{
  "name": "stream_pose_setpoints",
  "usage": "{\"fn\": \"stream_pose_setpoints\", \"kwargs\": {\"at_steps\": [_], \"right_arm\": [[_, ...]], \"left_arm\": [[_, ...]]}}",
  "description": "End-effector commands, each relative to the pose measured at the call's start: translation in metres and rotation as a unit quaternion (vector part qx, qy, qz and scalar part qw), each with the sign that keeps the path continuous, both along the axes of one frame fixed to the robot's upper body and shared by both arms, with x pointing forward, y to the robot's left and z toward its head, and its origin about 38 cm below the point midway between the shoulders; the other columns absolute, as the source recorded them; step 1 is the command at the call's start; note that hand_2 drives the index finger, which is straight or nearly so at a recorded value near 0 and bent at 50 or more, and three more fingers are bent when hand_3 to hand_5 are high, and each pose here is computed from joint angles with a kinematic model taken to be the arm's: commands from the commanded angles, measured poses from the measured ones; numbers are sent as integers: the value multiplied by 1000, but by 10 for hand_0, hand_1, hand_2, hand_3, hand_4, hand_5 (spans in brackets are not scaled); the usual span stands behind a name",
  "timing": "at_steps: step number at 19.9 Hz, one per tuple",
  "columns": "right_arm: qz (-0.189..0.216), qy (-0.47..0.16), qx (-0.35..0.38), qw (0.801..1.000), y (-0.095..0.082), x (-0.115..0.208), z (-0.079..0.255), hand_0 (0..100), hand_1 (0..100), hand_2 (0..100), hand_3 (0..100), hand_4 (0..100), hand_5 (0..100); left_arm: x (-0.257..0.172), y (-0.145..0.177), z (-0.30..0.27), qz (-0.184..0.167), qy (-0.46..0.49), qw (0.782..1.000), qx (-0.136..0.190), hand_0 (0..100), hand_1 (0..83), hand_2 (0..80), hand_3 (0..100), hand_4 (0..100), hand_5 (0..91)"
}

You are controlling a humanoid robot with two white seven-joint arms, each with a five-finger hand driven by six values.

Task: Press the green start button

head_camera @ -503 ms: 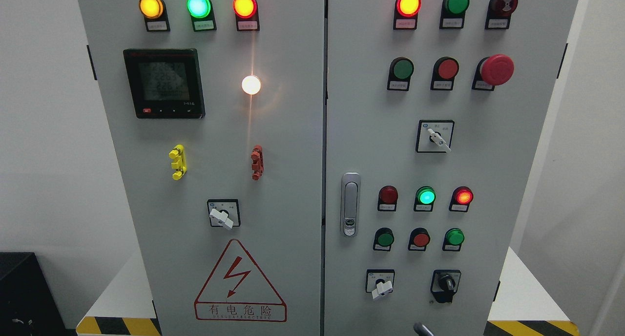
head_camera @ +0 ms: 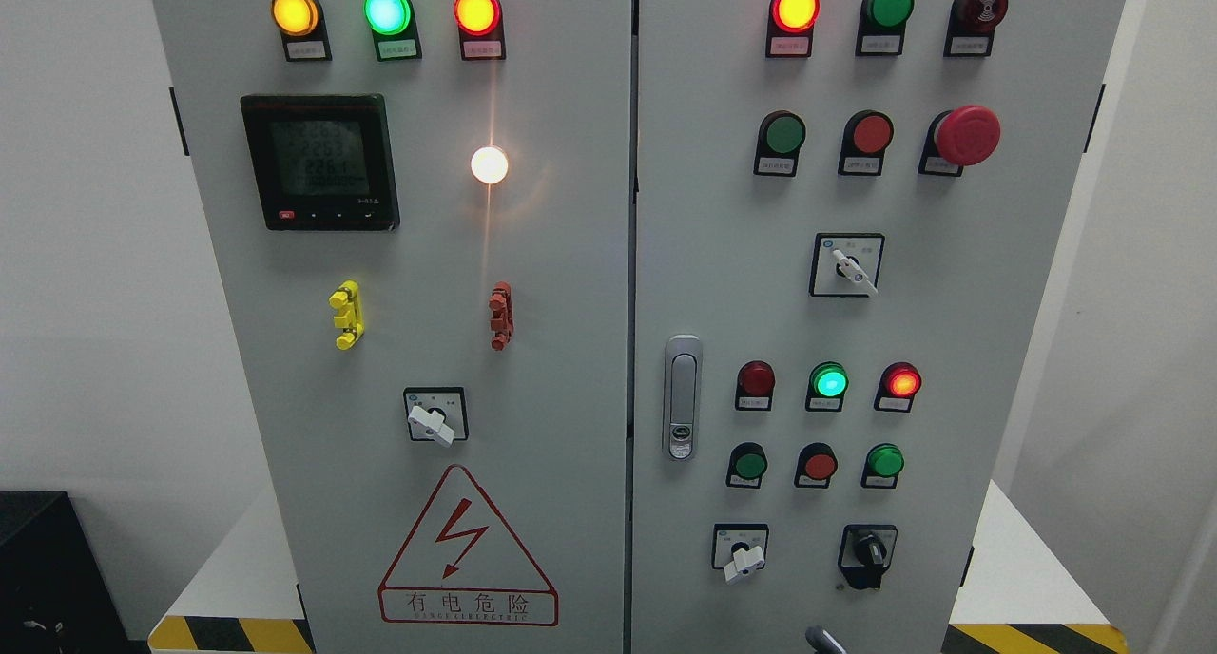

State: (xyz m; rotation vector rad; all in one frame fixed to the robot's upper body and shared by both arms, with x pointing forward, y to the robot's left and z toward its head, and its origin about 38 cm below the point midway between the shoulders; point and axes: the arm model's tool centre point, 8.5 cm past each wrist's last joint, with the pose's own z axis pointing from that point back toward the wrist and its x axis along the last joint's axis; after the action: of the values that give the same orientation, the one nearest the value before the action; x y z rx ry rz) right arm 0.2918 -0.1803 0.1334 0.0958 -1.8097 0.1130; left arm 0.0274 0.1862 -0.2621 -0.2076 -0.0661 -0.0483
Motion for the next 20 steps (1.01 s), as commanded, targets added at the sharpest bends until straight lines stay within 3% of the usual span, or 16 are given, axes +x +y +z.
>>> {"fn": "stream_pose_setpoints", "kwargs": {"at_steps": [1, 5, 8, 10, 14, 18, 20], "right_arm": [[-4, -29, -24, 999, 1, -3, 19, 0, 214, 0, 38, 0, 0], [-26, -68, -97, 993, 2, -6, 37, 0, 329, 0, 159, 124, 24], [-58, -110, -170, 978, 3, -7, 46, 0, 332, 0, 277, 272, 174], [-85, -135, -221, 962, 3, -6, 52, 13, 323, 0, 330, 353, 253], [-117, -187, -297, 929, 7, -3, 65, 14, 306, 0, 535, 525, 443], [-150, -216, -365, 893, 11, 3, 77, 0, 295, 0, 664, 617, 568], [-171, -228, -405, 869, 12, 6, 82, 0, 302, 0, 732, 683, 683]], "left_arm": [[10, -1, 0, 0, -14, 1000, -2, 120, 556, 0, 0, 0, 0], [10, -2, 0, 0, -14, 1000, -3, 120, 556, 0, 0, 0, 0], [10, -2, 0, 0, -14, 1000, -3, 120, 556, 0, 0, 0, 0], [10, -1, 0, 0, -14, 1000, -2, 120, 556, 0, 0, 0, 0], [10, -2, 0, 0, -14, 1000, -3, 120, 556, 0, 0, 0, 0], [10, -2, 0, 0, -14, 1000, -3, 120, 556, 0, 0, 0, 0], [10, -2, 0, 0, -14, 1000, -3, 120, 556, 0, 0, 0, 0]]}}
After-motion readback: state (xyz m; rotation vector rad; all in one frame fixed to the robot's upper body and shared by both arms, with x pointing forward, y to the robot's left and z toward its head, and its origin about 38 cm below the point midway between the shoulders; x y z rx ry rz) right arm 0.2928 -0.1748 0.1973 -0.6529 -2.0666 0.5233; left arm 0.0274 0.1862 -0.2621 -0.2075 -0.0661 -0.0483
